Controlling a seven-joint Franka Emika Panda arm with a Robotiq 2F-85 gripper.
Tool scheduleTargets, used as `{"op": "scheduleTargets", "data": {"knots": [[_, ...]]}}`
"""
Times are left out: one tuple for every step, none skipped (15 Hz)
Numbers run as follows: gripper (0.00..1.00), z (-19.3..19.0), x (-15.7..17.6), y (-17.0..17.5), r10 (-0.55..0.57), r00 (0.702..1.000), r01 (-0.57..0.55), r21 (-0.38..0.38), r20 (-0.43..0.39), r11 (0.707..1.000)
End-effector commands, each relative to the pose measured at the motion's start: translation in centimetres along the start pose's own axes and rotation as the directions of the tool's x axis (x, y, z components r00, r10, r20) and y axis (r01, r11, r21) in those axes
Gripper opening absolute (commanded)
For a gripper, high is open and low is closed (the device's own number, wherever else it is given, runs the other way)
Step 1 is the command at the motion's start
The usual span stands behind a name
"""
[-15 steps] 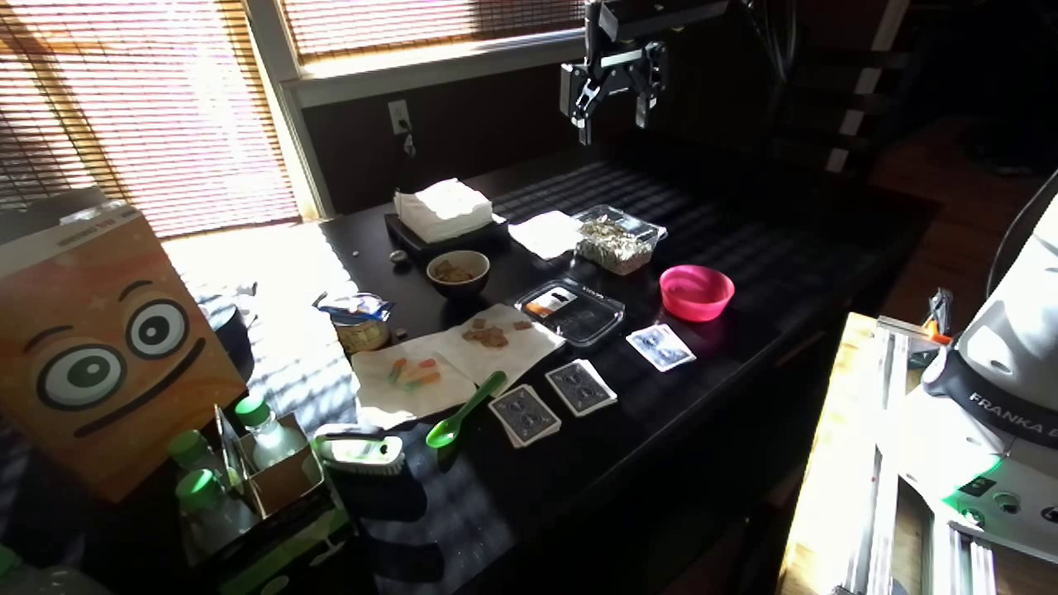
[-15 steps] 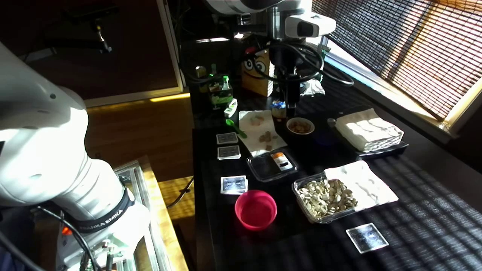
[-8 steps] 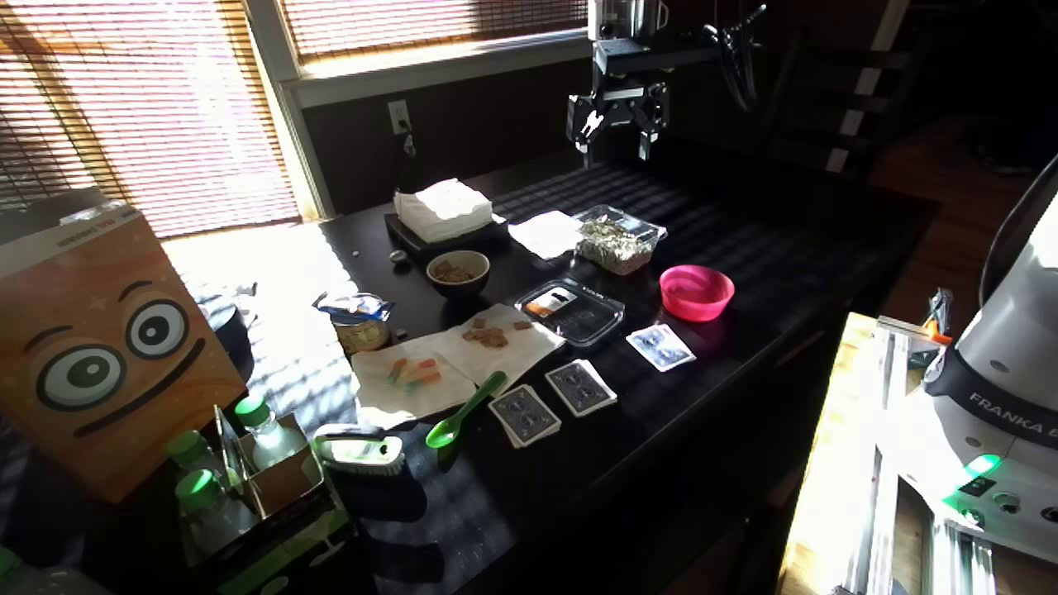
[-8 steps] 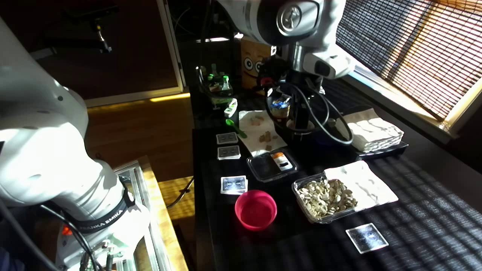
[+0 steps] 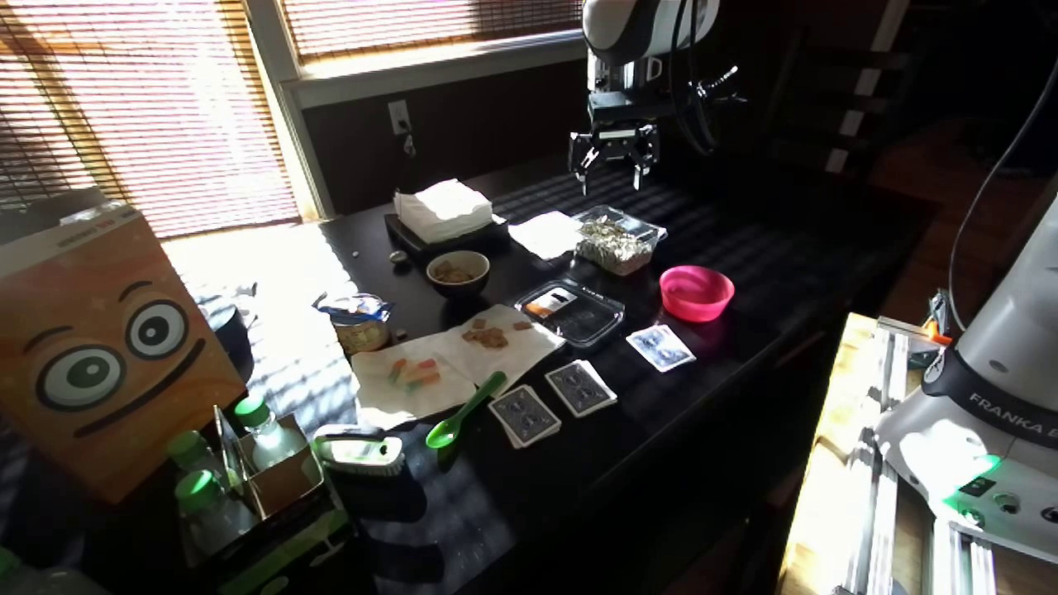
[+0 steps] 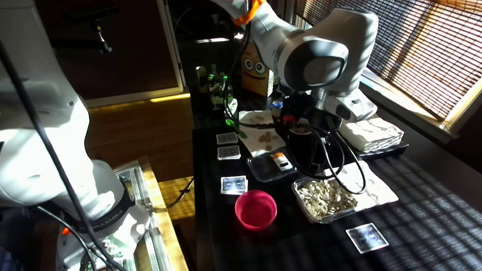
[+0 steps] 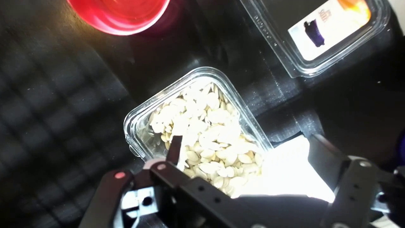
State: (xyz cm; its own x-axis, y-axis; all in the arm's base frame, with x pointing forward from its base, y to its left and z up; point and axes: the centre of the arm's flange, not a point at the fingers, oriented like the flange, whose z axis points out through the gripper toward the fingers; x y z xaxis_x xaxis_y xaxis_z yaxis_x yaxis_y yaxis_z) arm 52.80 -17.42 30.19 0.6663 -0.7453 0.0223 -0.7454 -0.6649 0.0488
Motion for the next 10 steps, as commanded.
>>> {"op": "scheduleTargets", "data": {"knots": [[1.00, 2.6, 2.4, 0.1, 0.073, 0.996, -0.072, 0.015, -0.045, 0.997], [1.00, 3.3, 2.8, 0.5, 0.095, 0.994, -0.094, 0.029, -0.059, 0.995], [1.00, 3.9, 3.0, 0.9, 0.117, 0.991, -0.114, 0.045, -0.072, 0.992], [1.00, 4.6, 3.1, 1.2, 0.133, 0.989, -0.129, 0.059, -0.070, 0.990], [1.00, 5.3, 3.2, 1.4, 0.153, 0.986, -0.149, 0.071, -0.065, 0.986], [1.00, 5.8, 3.1, 1.5, 0.170, 0.984, -0.165, 0.083, -0.054, 0.983], [1.00, 6.6, 3.0, 1.6, 0.189, 0.981, -0.184, 0.087, -0.042, 0.979], [1.00, 7.2, 2.9, 1.6, 0.207, 0.978, -0.204, 0.087, -0.029, 0.975], [1.00, 8.0, 2.7, 1.6, 0.221, 0.975, -0.220, 0.090, -0.009, 0.971], [1.00, 8.5, 2.7, 1.7, 0.238, 0.971, -0.237, 0.087, -0.002, 0.968]]}}
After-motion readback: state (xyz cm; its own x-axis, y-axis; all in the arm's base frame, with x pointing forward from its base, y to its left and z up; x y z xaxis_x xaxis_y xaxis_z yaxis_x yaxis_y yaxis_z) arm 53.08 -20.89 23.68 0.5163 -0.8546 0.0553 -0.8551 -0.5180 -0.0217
